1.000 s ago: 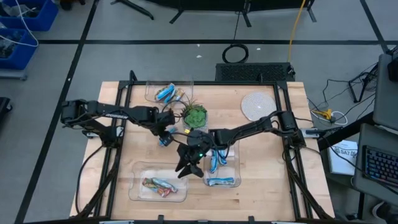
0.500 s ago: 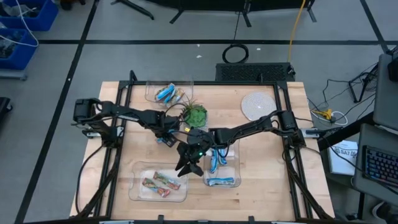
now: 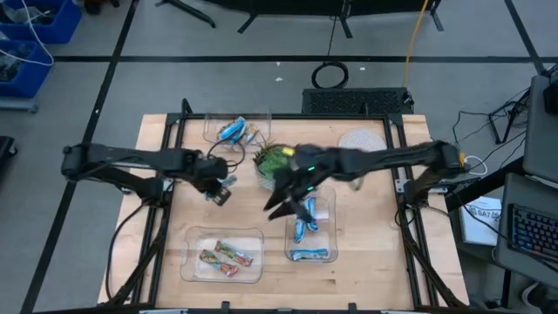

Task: Pick and place Granola Bars by type
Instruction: Put the red granola bar into the bottom transparent bin

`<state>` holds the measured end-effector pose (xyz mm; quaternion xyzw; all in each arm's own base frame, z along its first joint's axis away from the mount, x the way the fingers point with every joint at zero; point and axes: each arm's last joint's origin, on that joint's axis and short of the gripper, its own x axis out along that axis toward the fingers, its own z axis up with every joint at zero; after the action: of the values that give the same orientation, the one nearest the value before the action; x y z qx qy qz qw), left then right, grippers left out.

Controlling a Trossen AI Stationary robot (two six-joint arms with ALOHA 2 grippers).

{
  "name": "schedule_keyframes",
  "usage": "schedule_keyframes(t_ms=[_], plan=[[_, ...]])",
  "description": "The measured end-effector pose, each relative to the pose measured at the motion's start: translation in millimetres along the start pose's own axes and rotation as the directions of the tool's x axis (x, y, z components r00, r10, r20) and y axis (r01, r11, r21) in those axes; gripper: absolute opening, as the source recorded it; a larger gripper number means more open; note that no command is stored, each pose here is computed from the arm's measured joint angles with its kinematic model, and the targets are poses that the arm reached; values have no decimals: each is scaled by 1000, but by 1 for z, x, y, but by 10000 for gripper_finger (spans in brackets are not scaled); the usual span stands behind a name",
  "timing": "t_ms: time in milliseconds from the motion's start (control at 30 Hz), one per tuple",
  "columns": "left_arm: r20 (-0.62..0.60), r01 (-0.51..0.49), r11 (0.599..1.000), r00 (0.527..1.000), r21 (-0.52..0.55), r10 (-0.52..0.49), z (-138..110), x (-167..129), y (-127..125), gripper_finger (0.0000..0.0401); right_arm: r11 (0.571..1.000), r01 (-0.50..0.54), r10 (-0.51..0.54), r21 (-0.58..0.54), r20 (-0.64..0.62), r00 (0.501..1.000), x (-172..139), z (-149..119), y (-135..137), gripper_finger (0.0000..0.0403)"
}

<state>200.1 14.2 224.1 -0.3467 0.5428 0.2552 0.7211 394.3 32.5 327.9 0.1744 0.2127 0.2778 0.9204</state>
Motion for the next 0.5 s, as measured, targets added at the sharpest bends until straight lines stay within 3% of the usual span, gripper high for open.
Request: schedule_keyframes(t_ms=[133, 300, 500], plan=[[55, 128, 988, 990, 85, -133, -17, -45, -18, 13, 983, 177, -178, -50, -19, 984, -55, 11, 35, 138], [46, 250, 943, 963, 220, -266, -43, -72, -44, 12, 907, 396, -407, -145, -55, 912, -109, 7, 71, 137], [24, 329, 837, 926, 437, -376, -78, -63, -78, 11, 890, 450, -455, -79, -75, 887, -139, -10, 91, 137]])
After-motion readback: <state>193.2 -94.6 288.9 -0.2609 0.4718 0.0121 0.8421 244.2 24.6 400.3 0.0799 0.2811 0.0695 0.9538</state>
